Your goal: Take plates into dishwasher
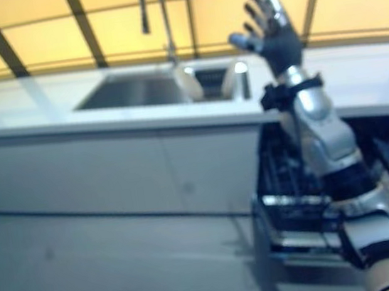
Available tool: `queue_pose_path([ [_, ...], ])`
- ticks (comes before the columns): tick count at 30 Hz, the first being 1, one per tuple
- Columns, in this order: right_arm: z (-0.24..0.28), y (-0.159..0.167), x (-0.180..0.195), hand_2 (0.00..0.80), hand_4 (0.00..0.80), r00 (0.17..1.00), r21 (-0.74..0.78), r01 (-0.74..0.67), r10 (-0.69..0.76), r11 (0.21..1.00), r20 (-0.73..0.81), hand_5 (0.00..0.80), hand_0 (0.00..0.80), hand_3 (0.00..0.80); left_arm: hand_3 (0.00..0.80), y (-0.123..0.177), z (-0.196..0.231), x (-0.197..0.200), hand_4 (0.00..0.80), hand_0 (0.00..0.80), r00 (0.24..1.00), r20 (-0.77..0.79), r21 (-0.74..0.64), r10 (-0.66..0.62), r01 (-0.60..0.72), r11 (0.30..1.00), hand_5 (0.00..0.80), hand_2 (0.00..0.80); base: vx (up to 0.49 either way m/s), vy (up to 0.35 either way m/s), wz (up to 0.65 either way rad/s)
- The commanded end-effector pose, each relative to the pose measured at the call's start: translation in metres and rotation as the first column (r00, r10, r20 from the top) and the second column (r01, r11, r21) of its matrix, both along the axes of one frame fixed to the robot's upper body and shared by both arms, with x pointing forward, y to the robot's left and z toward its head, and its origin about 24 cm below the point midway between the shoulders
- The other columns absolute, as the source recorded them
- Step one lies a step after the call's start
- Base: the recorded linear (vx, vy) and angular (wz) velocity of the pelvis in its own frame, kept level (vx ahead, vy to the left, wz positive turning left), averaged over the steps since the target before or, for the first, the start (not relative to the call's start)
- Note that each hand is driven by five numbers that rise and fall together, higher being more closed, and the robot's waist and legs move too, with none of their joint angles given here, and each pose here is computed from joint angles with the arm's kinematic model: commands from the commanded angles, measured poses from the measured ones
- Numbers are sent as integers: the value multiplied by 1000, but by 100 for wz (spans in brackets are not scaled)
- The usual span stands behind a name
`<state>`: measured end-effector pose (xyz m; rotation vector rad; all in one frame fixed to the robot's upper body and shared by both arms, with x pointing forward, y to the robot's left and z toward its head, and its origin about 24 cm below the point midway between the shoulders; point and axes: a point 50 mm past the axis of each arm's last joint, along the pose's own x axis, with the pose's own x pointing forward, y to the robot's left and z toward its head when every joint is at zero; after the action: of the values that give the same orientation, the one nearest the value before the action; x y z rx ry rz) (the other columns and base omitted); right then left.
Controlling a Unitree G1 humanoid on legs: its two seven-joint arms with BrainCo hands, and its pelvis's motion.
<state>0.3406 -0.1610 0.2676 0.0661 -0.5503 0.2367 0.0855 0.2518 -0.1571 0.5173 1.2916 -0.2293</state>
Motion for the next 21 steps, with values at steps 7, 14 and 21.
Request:
queue_pose_path([
  [7, 40, -8, -2, 0, 0, 984, 26, 101, -104, 995, 144, 0, 0, 0, 0, -14, -1, 11, 0, 0, 998, 16, 6, -58, 58, 998, 0, 0, 312, -4, 6],
  [14, 36, -25, -2, 0, 0, 987, 27, 93, -95, 995, 131, 0, 0, 0, 0, -3, -3, -5, 0, 0, 999, -31, 9, 19, -19, 1000, 0, 0, 594, 268, -38],
  [21, 24, -58, -14, 0, 0, 972, 63, 180, -187, 982, 140, 0, 0, 0, 0, -2, 3, 19, 0, 0, 999, 11, 17, -48, 48, 999, 0, 0, 584, 439, -25],
])
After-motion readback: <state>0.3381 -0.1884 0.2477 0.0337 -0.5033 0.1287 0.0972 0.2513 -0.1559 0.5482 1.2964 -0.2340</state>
